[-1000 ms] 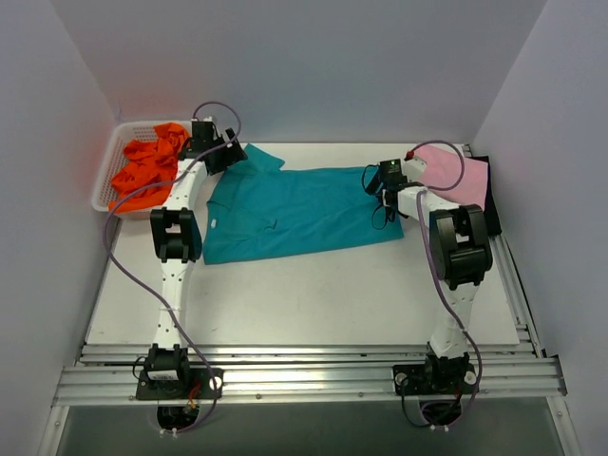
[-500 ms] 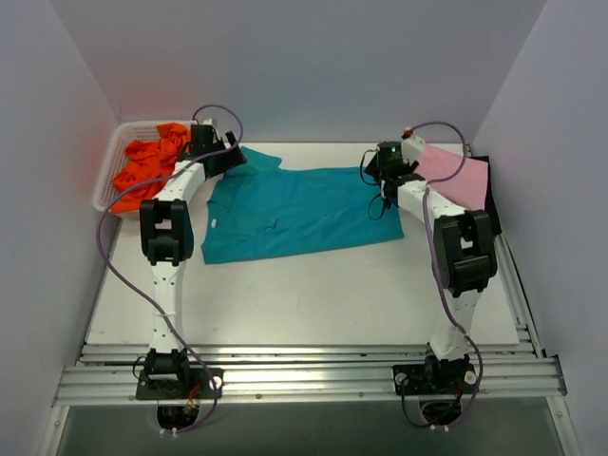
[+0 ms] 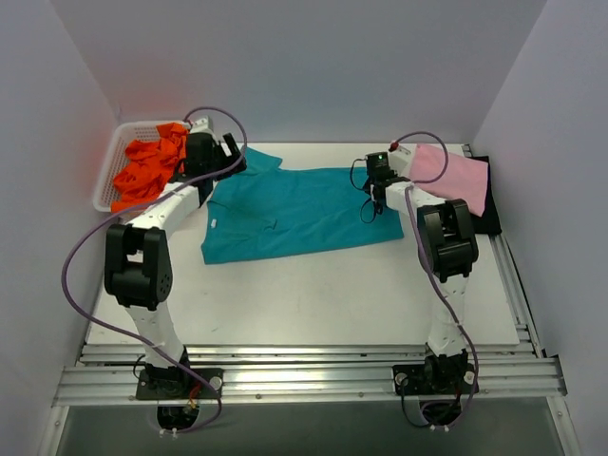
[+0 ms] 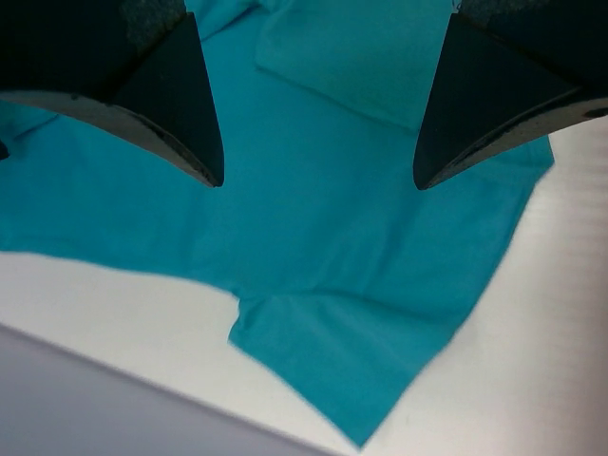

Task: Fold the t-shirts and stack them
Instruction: Fold the flattened tshirt in 1/3 of the way

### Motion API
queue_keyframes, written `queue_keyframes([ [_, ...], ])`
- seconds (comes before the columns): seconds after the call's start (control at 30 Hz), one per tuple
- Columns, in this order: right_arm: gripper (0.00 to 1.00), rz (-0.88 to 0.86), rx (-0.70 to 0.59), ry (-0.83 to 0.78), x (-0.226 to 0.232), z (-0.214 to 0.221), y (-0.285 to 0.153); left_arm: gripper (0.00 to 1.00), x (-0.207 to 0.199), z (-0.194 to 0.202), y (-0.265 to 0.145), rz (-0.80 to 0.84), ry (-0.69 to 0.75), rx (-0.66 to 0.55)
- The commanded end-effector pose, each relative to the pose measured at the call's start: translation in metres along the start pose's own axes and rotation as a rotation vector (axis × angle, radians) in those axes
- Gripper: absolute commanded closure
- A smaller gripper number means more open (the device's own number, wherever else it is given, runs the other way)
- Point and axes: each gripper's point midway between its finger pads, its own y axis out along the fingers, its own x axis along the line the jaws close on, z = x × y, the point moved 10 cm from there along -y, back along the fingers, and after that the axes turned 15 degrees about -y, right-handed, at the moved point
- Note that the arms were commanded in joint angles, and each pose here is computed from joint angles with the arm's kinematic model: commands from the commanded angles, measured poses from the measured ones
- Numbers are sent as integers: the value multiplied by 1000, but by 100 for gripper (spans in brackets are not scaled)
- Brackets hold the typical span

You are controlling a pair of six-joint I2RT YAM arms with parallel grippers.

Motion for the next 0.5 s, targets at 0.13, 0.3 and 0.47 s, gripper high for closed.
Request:
queue_keyframes([
  [0.13, 100, 57, 60, 2, -9, 34, 1, 11, 30, 76, -10, -71, -34, 116],
  [0.3, 100, 111, 118, -14, -22, 65, 2, 12, 52, 115, -20, -170, -64, 182],
  [0.47, 100, 160, 132, -15, -37, 89, -13, 13, 75, 144, -39, -298, -69, 212],
])
